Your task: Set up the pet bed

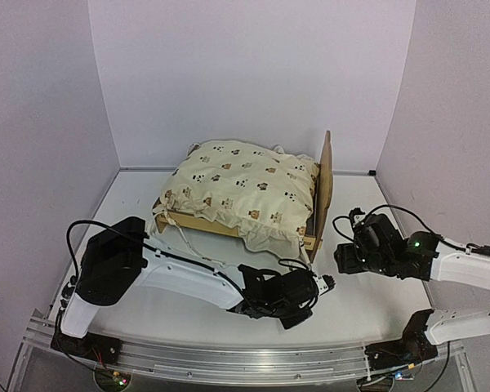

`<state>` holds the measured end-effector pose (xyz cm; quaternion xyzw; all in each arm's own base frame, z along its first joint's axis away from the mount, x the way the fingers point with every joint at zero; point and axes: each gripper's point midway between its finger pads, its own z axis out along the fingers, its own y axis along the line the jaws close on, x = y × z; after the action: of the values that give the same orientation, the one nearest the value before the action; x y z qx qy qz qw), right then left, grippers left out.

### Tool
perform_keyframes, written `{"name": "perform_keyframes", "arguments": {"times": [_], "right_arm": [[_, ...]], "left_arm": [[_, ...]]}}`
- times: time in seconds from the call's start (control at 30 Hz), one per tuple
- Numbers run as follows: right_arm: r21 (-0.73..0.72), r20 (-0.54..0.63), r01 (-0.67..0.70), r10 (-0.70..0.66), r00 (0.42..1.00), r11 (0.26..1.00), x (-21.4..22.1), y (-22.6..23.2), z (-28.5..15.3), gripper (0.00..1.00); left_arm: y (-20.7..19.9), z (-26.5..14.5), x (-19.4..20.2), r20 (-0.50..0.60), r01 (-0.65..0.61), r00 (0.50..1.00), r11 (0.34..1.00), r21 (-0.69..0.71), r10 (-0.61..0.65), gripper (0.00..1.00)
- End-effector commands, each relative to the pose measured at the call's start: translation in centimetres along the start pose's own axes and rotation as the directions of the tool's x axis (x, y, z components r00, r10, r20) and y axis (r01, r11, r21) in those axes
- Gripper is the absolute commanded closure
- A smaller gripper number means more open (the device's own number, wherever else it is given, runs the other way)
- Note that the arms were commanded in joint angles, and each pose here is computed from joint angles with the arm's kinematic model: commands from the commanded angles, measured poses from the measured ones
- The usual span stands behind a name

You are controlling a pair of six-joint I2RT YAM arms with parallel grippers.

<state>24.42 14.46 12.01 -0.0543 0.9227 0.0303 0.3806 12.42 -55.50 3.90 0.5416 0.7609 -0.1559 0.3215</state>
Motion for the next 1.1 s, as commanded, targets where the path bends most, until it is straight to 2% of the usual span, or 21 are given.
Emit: {"name": "perform_keyframes", "arguments": {"times": [0.0, 0.17, 0.37, 0.6, 0.77, 0.9, 1.07], "right_arm": [[-0.056, 0.014, -0.045, 0.046, 0.999, 0.997, -0.9, 0.9, 0.1, 0.33], [-0.067, 0.008, -0.057, 0.058, 0.998, 0.996, -0.8, 1.0, 0.3, 0.33], [-0.105, -0.021, -0.089, 0.088, 0.996, 0.990, -0.3, 1.5, 0.9, 0.34], [-0.275, -0.104, -0.203, 0.181, 0.978, 0.940, 0.8, 3.7, 2.6, 0.37], [-0.342, -0.148, -0.255, 0.216, 0.965, 0.904, 1.4, 5.5, 3.9, 0.40], [-0.364, -0.154, -0.285, 0.244, 0.957, 0.887, 1.5, 6.3, 5.0, 0.43], [-0.324, -0.139, -0.319, 0.289, 0.947, 0.891, 2.0, 5.8, 6.6, 0.44]], "left_arm": [[1.1, -3.9, -4.6, 0.130, 0.067, 0.989, 0.998, 0.017, -0.068, 1.00], [1.3, -5.0, -5.6, 0.154, 0.090, 0.984, 0.996, 0.021, -0.092, 1.00], [3.6, -5.4, -6.5, 0.183, 0.153, 0.972, 0.988, -0.027, -0.146, 1.00], [5.8, -5.7, -7.2, 0.209, 0.198, 0.960, 0.980, -0.036, -0.186, 1.00], [6.1, -5.8, -7.3, 0.213, 0.206, 0.957, 0.978, -0.024, -0.197, 1.00], [6.2, -5.8, -7.1, 0.210, 0.209, 0.957, 0.978, -0.022, -0.200, 1.00], [6.5, -6.1, -7.1, 0.214, 0.214, 0.955, 0.977, -0.021, -0.205, 1.00]]}}
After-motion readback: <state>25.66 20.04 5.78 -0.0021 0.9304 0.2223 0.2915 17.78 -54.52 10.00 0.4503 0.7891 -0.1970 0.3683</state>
